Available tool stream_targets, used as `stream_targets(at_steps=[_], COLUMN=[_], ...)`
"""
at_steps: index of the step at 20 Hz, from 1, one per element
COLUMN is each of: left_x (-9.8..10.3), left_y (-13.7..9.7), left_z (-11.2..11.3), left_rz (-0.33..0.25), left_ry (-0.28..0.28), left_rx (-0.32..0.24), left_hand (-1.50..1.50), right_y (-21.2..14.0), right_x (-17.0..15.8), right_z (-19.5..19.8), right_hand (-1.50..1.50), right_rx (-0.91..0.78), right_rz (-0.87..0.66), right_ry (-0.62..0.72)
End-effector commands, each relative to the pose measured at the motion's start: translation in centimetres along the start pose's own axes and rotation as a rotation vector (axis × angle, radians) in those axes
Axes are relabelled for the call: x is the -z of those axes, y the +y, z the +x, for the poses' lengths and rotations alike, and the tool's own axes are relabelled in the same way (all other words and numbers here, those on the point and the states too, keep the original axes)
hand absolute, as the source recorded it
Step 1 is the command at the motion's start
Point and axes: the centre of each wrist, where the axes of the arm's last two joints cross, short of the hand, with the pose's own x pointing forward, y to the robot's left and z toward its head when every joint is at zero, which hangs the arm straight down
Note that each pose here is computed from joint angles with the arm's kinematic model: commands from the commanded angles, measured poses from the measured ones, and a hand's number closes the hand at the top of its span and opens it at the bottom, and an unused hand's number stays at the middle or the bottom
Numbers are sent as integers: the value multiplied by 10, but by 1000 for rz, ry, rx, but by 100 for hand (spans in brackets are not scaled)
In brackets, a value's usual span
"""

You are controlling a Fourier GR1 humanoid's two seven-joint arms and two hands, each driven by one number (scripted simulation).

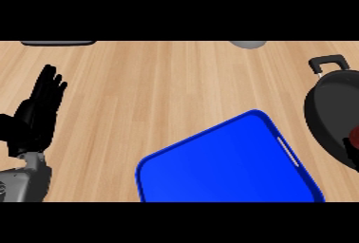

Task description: Pick the bell pepper from the tray and place it in the pot

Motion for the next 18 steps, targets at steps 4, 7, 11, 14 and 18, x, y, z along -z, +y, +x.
stream_targets(at_steps=[4,7,11,14,18], left_x=[3,8,8,10,1], left_y=[-4,-7,-11,2,-15], left_z=[2,3,1,13,-12], left_rz=[-11,-31,-32,-29,-19], left_ry=[4,-12,-5,-8,-28], left_rx=[5,0,-22,-10,-2], left_hand=[0,0,0,0,0], right_y=[-29,-18,-5,5,26], right_x=[37,56,82,95,96], right_z=[-52,-80,-114,-143,-168], right_hand=[150,150,150,150,150], right_rx=[-331,-428,-416,-440,-286], right_rz=[-99,-112,-96,-54,21], right_ry=[-16,20,34,36,154])
